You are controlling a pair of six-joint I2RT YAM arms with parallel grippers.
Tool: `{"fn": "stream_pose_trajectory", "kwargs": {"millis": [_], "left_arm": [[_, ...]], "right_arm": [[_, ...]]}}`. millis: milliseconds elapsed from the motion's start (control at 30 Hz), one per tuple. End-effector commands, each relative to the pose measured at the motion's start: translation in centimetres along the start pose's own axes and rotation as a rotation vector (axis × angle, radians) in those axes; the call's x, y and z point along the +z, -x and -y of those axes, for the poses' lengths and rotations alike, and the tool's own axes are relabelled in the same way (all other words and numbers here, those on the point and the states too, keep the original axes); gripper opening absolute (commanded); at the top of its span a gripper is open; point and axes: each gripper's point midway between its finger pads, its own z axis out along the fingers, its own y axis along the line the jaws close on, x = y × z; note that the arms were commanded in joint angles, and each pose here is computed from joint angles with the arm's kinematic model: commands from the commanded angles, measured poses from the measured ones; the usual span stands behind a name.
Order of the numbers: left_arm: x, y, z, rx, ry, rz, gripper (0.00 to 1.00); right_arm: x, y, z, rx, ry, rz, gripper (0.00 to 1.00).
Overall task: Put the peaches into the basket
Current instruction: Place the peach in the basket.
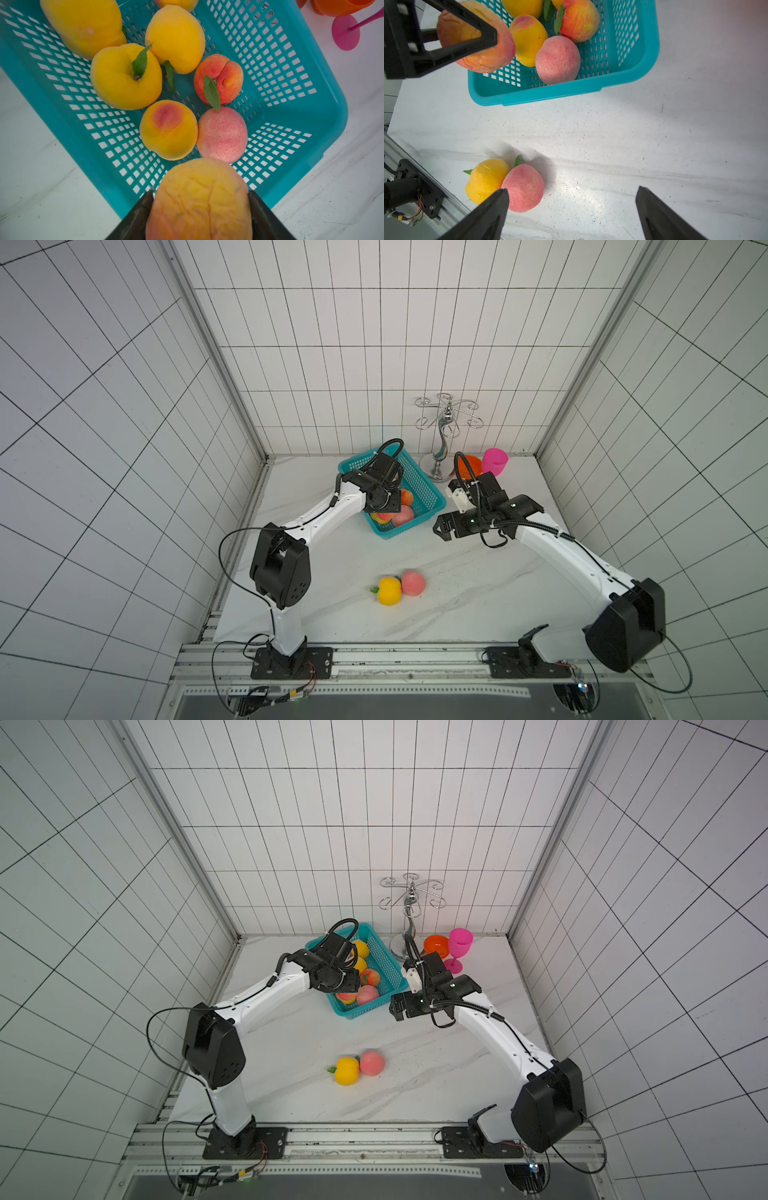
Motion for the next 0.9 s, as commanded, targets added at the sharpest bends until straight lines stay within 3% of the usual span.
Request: {"fn": "stream_pose_trajectory", "kwargs": {"millis": [0, 300, 600, 867], "left_arm": [[1.7, -1.3, -0.4, 0.030, 0.037, -0.032, 0.64], [3.7, -3.2, 0.2, 0.102, 0.084, -0.069, 0.64], [4.3, -3.3, 0.3, 0.087, 0.080, -0.070, 0.65], [3.9, -3.4, 0.4, 0.076, 0.070, -0.059, 0.74]], "right_arm": [[-0.6, 0.7, 0.0, -0.018, -0.006, 0.004, 0.99], [-0.1, -0.3, 0.4, -0.017, -0.014, -0.019, 0.99], [0.0, -0.6, 0.6, -0.014, -0.021, -0.024, 0.99], [-0.1, -0.6, 0.6, -0.012, -0.021, -0.021, 0.99]]}}
